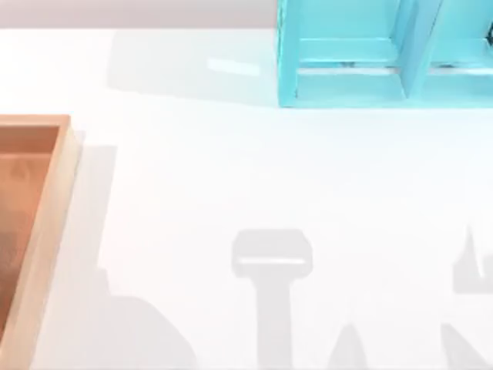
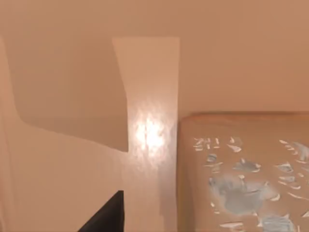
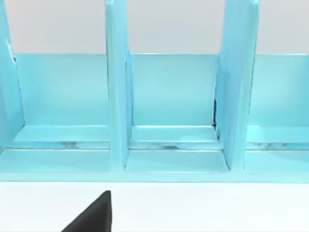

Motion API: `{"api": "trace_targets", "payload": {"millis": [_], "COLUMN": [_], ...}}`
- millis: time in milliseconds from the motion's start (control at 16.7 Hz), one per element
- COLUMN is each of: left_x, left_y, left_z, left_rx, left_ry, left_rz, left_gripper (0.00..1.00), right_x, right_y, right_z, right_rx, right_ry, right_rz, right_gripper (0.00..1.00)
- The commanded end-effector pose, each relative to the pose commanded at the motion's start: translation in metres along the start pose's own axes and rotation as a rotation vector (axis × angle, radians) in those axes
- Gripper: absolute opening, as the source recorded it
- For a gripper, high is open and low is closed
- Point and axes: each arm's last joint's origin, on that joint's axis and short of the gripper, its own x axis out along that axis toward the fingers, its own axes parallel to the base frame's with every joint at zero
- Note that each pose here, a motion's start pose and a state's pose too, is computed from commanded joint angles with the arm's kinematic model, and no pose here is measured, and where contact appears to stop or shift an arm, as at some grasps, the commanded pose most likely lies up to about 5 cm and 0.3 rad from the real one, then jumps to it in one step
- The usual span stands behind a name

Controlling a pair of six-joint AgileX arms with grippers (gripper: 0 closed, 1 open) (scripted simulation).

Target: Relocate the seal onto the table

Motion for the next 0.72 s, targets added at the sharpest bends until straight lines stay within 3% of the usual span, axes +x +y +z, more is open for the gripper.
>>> {"api": "trace_targets", "payload": {"millis": [600, 720], "left_x": [0.0, 0.0], "left_y": [0.0, 0.0], "left_z": [0.0, 0.0], "left_rx": [0.0, 0.0], "left_ry": [0.0, 0.0], "left_rz": [0.0, 0.0], "left_gripper": [0.02, 0.0], "right_x": [0.0, 0.0], "right_y": [0.0, 0.0], "right_z": [0.0, 0.0], "right_rx": [0.0, 0.0], "right_ry": [0.0, 0.0], "right_rz": [0.0, 0.0], "right_gripper": [1.0, 1.0]}}
